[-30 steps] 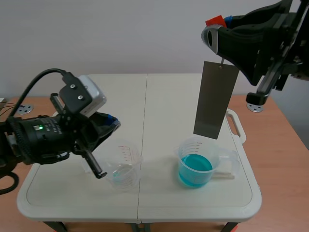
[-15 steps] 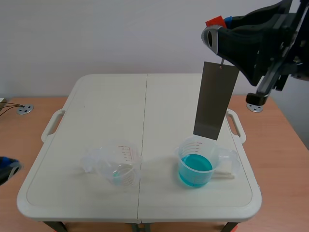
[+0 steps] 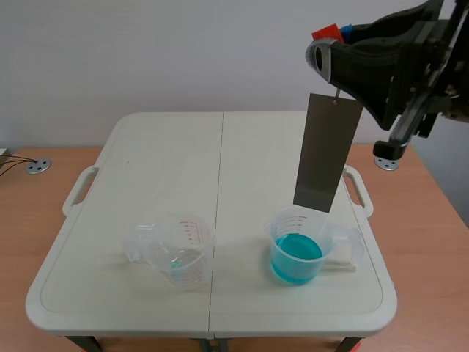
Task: Hold the metal plate by the orange handle, dip it into the blue solution, take it out and point at it, then put the plate back in the beaker on the left.
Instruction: 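Lower the plate into the blue solution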
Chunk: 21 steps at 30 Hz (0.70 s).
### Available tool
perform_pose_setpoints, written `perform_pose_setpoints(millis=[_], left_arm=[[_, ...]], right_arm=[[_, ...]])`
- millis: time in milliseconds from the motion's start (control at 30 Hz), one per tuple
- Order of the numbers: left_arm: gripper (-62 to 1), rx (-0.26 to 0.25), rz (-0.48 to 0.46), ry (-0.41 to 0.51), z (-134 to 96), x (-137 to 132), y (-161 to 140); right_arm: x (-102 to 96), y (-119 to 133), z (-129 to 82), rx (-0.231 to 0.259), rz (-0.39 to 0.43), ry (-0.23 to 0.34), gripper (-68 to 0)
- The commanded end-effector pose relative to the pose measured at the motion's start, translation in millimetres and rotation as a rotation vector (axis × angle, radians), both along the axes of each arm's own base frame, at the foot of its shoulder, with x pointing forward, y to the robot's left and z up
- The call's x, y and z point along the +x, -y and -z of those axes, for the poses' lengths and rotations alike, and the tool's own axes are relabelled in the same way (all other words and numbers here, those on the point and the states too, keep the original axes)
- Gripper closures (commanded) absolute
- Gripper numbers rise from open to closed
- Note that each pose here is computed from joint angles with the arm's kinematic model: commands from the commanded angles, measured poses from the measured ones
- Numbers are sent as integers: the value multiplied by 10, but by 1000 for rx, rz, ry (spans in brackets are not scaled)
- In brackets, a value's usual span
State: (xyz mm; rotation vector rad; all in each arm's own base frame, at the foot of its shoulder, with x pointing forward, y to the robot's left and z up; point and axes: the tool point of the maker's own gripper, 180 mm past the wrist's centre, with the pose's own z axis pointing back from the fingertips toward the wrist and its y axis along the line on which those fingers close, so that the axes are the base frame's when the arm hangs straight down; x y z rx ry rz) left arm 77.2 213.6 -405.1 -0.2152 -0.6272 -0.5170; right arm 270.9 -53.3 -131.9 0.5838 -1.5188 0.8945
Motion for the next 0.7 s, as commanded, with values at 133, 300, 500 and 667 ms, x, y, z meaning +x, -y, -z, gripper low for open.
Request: perform_pose_setpoints(millis=[133, 300, 500, 667], left_arm=[[-15, -48, -8, -80, 220, -323, 237], [-15, -80, -2, -142, 347, -550, 402], [-15, -101, 17, -165, 370, -635, 513], [-15, -103, 19, -167, 372, -642, 523]], right_arm=[[-26, -41, -120, 23, -24, 33, -13], [-19, -32, -79, 10, -19, 23, -13], [29, 10, -1, 46, -8, -4, -13], [64, 35, 59, 98, -7, -21, -13]])
